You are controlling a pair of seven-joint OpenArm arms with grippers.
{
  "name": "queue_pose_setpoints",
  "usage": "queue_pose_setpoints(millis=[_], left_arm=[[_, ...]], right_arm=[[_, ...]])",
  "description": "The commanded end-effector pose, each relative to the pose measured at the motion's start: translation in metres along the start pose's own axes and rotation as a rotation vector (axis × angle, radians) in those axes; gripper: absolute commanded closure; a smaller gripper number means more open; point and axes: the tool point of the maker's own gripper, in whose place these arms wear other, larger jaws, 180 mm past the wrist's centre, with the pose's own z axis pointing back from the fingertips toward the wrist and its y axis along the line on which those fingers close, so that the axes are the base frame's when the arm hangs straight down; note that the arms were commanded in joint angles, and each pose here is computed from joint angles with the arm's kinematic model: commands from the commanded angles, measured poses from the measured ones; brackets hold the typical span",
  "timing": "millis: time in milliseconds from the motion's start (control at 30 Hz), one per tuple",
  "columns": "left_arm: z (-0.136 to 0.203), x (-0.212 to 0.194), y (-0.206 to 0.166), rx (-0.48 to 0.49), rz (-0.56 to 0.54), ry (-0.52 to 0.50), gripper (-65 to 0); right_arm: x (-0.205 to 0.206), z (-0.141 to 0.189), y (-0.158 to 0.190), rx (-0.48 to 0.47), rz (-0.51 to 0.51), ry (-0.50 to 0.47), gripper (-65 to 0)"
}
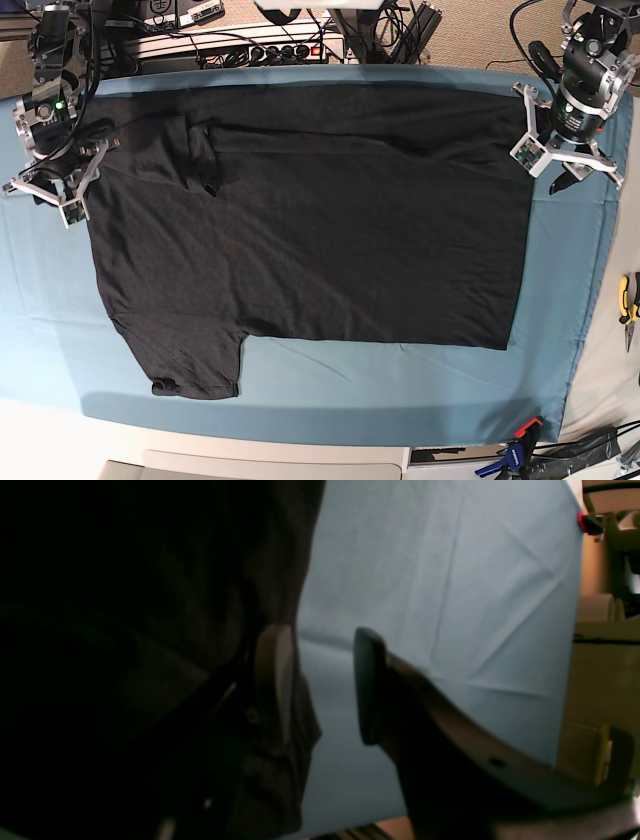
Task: Fold the T-shirt properly
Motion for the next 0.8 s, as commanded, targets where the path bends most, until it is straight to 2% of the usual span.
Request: queue_pose_setpoints(millis=[0,767], left_arm=[[0.0015,0.0088,0.0099,0.032,-0.01,-0.033,-24.7],[0.0007,0.0114,0.0115,0.04,0.0,-0.041,-24.7]], right_arm=[[0.0103,0.0028,-0.0149,-0.046,0.005,-0.034,-20.8],[0.01,0.0026,-0.0151,-0.046,0.004,-0.031,-20.8]])
